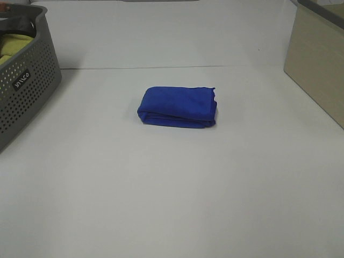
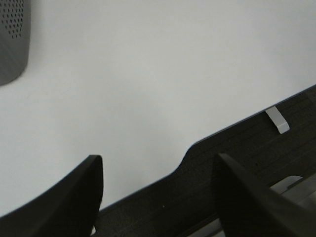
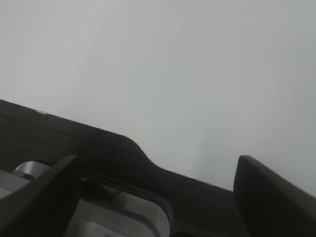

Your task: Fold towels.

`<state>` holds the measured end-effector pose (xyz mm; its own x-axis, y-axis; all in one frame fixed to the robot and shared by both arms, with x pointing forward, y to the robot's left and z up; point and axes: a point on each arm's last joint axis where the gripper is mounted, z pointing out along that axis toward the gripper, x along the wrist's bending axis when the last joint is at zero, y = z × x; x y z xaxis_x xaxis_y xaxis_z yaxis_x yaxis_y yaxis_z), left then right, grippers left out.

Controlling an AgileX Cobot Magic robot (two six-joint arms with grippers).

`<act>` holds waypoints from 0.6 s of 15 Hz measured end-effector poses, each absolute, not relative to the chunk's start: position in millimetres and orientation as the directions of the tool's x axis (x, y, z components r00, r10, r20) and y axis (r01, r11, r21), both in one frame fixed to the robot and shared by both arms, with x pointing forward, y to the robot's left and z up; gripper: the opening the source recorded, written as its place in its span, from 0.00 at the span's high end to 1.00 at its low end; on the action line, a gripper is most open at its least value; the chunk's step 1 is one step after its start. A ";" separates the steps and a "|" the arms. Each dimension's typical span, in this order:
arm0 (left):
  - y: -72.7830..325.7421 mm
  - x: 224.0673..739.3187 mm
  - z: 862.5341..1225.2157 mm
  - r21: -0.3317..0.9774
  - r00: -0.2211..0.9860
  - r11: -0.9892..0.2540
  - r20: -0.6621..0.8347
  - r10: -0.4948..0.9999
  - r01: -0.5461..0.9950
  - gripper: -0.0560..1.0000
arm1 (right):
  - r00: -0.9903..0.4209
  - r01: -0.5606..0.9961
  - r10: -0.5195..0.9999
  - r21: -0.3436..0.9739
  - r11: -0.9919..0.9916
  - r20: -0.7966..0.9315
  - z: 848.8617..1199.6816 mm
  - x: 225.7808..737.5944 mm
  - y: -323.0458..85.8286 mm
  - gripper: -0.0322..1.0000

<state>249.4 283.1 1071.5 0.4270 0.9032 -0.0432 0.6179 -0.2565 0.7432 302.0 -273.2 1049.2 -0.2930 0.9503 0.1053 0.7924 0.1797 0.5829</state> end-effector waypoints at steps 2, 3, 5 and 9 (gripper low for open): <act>285.9 239.1 1059.1 0.781 0.439 -0.262 -0.018 0.898 0.567 0.37 | -0.298 0.730 0.951 0.661 0.173 0.079 1046.9 285.7 -276.8 0.20; 287.1 234.7 1056.0 0.803 0.445 -0.264 -0.002 0.895 0.535 0.37 | -0.299 0.678 0.952 0.717 0.165 0.064 1049.8 276.2 -278.7 0.20; 287.4 230.9 1057.9 0.842 0.469 -0.284 0.042 0.882 0.459 0.37 | -0.293 0.585 0.956 0.794 0.167 0.014 1052.9 258.3 -284.2 0.20; 283.3 237.0 1053.9 0.863 0.502 -0.303 0.068 0.862 0.405 0.37 | -0.289 0.574 0.957 0.801 0.171 0.002 1052.7 256.5 -285.4 0.20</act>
